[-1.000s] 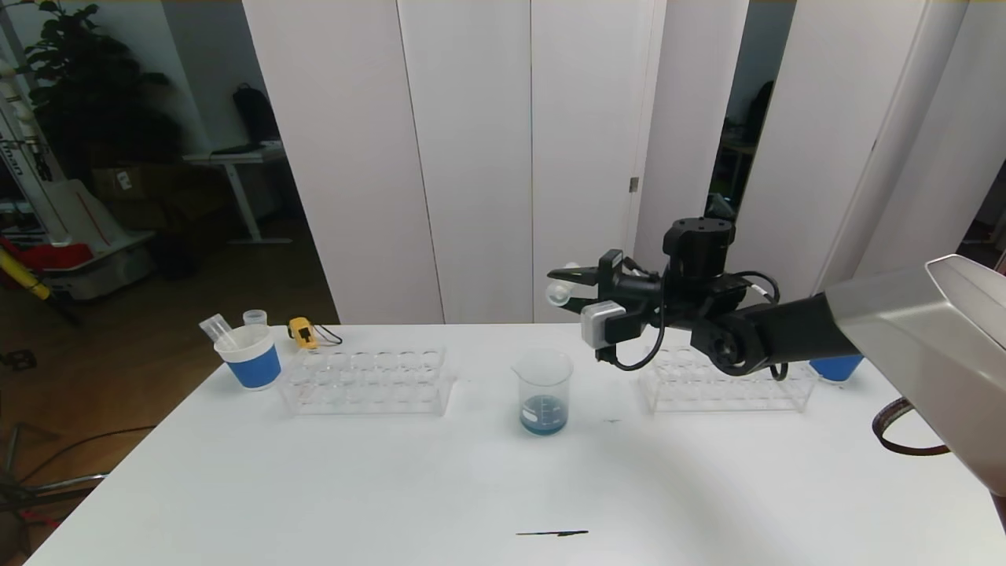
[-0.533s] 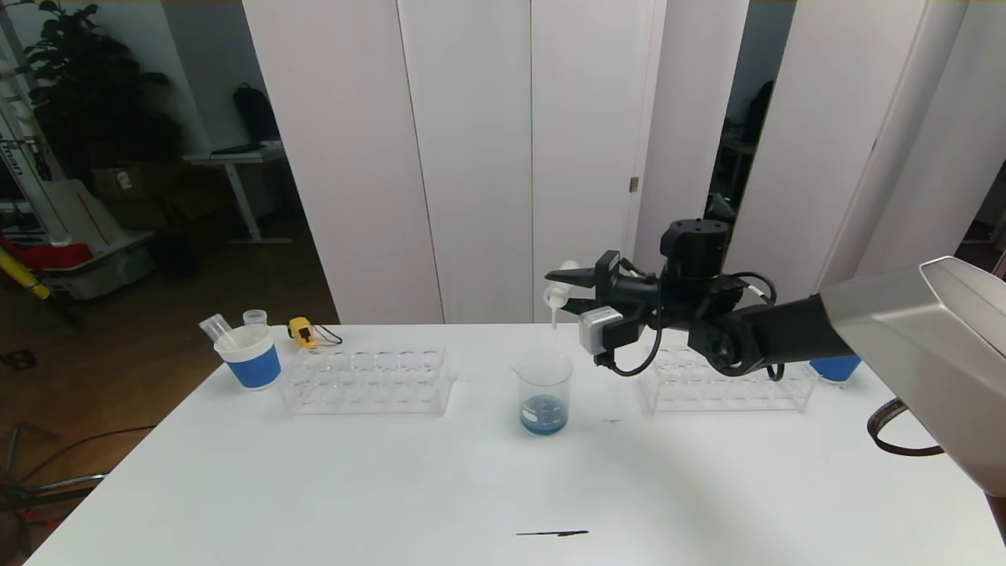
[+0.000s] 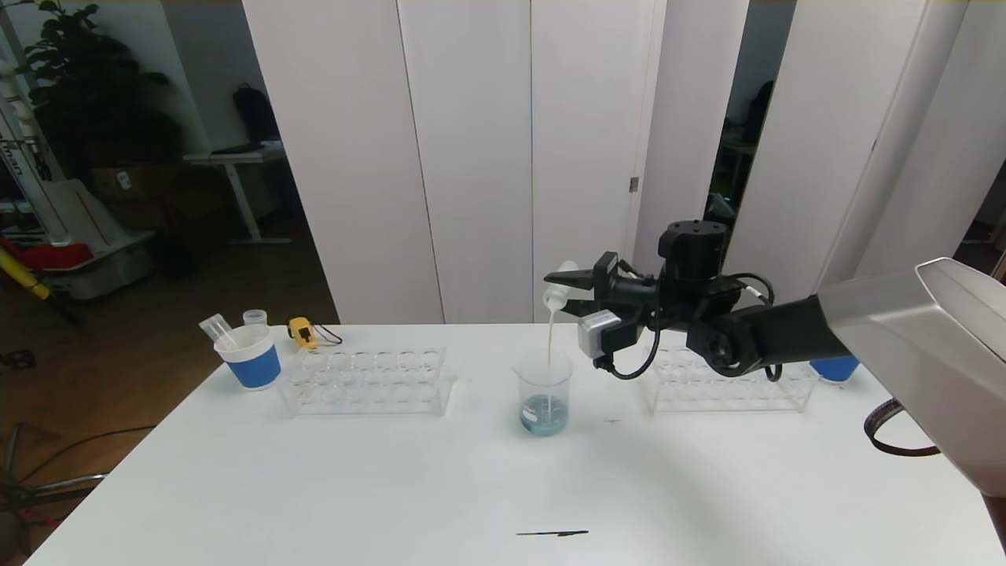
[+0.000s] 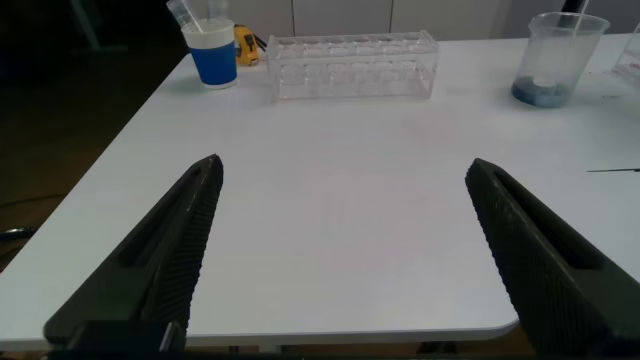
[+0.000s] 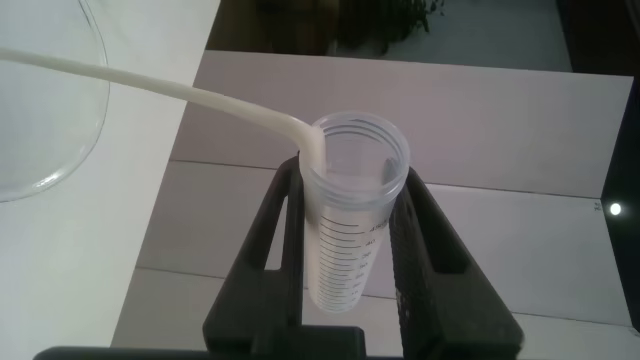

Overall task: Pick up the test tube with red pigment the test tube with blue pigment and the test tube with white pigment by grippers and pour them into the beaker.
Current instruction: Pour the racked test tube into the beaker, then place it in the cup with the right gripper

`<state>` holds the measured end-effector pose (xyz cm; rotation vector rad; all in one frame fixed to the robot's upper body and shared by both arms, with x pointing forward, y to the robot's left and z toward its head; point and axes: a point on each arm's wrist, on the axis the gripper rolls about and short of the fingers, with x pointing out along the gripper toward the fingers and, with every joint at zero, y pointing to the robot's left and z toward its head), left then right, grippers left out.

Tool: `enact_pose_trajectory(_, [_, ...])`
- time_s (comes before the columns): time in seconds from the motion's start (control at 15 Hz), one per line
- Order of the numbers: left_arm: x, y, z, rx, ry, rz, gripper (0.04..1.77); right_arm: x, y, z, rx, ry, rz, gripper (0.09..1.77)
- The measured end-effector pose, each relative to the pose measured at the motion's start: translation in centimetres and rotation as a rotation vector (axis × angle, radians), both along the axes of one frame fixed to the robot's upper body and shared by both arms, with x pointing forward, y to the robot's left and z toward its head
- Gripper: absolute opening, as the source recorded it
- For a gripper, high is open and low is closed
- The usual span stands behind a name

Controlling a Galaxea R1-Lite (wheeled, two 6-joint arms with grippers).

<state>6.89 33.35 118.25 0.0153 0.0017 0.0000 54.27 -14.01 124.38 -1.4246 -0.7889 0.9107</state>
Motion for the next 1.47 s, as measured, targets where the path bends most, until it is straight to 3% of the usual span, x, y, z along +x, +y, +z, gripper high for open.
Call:
enact_pose_trajectory(0.4, [0.0, 0.0, 0.0, 0.0, 0.0, 0.0, 1.73, 0.13, 0.15, 0.22, -0.017, -0.047, -0.002, 0.58])
enact_pose_trajectory(0.87, [0.0, 0.0, 0.0, 0.0, 0.0, 0.0, 1.73, 0.41, 0.28, 0.57, -0.076, -0.168, -0.009, 0.58])
enact_pose_trajectory(1.47, [0.0, 0.0, 0.0, 0.0, 0.0, 0.0, 1.73, 0.42, 0.41, 1.0, -0.108, -0.225, -0.007, 0.58])
